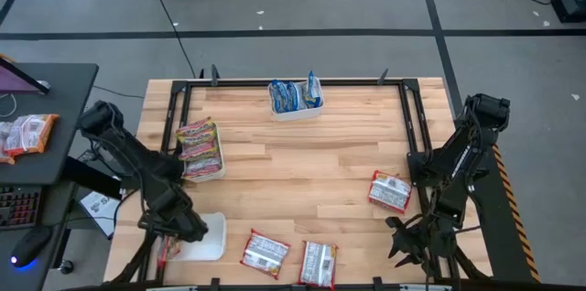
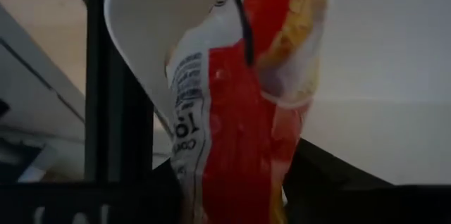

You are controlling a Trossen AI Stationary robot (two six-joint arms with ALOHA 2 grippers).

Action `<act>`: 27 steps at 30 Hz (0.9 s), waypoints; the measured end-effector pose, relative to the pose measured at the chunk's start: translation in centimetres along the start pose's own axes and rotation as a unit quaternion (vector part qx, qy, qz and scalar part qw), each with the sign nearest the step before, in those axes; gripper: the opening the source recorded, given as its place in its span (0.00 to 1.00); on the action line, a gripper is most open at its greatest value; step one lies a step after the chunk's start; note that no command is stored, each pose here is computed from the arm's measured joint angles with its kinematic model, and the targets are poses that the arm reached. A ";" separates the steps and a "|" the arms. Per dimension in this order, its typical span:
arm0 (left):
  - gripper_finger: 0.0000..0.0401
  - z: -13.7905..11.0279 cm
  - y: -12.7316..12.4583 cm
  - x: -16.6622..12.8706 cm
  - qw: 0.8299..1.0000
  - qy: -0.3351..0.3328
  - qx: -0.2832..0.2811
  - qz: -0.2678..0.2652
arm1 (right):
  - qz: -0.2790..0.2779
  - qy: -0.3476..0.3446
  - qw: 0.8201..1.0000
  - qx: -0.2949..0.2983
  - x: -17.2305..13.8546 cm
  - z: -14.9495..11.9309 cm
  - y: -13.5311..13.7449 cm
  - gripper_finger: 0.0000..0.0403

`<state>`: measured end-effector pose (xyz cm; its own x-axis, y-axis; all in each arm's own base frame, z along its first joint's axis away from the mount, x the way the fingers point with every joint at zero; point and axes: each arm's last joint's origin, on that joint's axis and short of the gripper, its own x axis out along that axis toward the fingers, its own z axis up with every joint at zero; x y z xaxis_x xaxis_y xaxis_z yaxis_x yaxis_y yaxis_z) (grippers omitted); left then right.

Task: Sort Maruchan noodles
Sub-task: Put the red noodle pack into the bottom white bin

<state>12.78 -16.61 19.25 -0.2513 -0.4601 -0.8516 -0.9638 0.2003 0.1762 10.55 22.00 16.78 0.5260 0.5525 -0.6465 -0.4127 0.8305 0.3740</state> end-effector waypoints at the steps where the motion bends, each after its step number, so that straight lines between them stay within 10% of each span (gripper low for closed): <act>1: 0.38 0.0 0.1 0.2 1.000 -0.012 0.002 0.001 | 0.000 0.000 1.000 -0.002 0.0 0.0 0.0 0.35; 15: 0.04 -1.4 0.1 -0.6 0.999 0.009 0.027 -0.026 | -0.007 0.003 1.000 -0.018 0.5 1.5 -1.8 0.35; 27: 0.05 -0.3 -2.0 -4.2 0.981 0.182 0.045 -0.050 | -0.020 -0.011 0.999 -0.026 0.2 0.7 -0.8 0.33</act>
<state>15.74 -15.36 22.67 -0.1875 -0.7563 -0.6268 -0.9774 0.2072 0.0423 11.53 21.49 16.78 0.5588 0.5213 -0.6450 -0.4295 0.8472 0.3126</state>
